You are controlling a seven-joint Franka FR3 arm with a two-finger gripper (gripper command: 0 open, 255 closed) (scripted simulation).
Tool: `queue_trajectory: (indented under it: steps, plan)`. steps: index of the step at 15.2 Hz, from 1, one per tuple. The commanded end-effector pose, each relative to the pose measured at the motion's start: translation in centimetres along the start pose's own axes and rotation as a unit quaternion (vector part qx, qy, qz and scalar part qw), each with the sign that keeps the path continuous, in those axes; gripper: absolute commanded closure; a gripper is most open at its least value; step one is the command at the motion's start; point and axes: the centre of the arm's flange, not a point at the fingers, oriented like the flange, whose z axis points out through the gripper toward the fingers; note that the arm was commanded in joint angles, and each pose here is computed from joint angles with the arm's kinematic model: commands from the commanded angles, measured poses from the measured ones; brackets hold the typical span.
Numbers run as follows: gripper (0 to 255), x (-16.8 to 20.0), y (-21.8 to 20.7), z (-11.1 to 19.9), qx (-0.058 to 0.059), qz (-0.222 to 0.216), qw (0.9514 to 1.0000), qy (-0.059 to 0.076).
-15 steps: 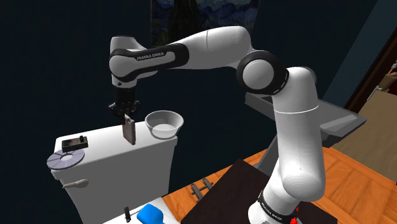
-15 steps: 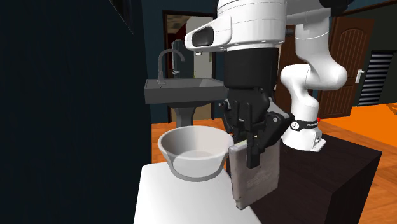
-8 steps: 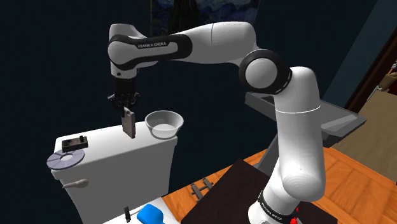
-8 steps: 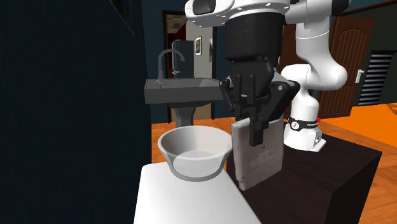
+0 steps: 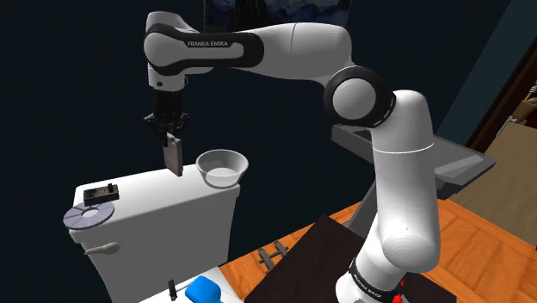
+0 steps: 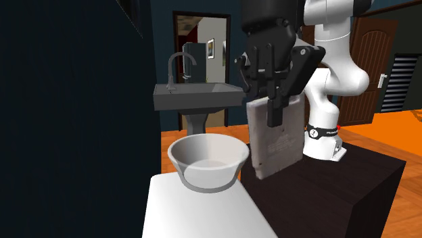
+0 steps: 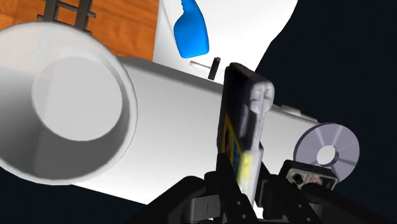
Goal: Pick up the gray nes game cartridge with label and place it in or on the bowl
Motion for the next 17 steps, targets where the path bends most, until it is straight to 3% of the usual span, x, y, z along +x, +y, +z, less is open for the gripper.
queue_trajectory:
  steps: [1, 3, 17]
  plan:
    - [255, 0.0, -0.2, -1.0, 0.0, 0.0, 1.0, 0.0]
    - [255, 0.0, -0.2, -2.0, 0.0, 0.0, 1.0, 0.0]
    - [255, -1.7, 17.8, -5.8, 0.0, 0.0, 1.0, 0.0]
